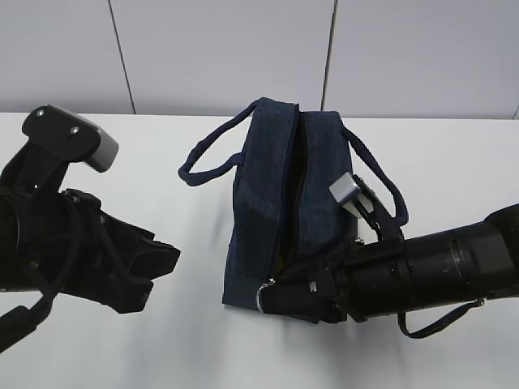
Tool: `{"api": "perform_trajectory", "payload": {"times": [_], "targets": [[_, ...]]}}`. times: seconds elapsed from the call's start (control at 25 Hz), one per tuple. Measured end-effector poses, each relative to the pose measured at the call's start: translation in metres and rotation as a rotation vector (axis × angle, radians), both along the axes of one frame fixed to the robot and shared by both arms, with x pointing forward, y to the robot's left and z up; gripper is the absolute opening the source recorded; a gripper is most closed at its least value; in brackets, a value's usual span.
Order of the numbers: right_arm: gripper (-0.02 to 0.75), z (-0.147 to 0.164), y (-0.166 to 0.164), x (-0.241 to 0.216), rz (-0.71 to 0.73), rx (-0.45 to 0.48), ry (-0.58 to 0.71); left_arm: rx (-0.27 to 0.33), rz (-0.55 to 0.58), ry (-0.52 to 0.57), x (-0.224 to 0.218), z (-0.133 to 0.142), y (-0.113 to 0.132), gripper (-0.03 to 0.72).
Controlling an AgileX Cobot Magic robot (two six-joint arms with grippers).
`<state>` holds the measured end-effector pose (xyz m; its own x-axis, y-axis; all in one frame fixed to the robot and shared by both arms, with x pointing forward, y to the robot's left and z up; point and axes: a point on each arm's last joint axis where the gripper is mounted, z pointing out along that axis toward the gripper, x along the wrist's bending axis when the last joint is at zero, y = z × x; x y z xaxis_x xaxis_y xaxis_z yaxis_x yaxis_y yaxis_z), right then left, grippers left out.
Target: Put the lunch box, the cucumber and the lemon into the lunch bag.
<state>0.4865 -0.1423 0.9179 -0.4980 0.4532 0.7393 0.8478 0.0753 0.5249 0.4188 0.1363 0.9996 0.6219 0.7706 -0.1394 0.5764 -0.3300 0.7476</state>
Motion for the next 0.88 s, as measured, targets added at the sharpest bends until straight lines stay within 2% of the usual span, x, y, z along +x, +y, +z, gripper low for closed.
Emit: {"api": "perform_trajectory", "payload": {"times": [0.44, 0.88], "targets": [[0.0, 0.01, 0.005, -0.006, 0.053, 0.131, 0.04, 0.0, 0.0, 0.0, 0.0, 0.0, 0.0, 0.27], [0.0, 0.013, 0.006, -0.007, 0.064, 0.163, 0.061, 0.001, 0.0, 0.002, 0.0, 0.0, 0.0, 0.27]]}}
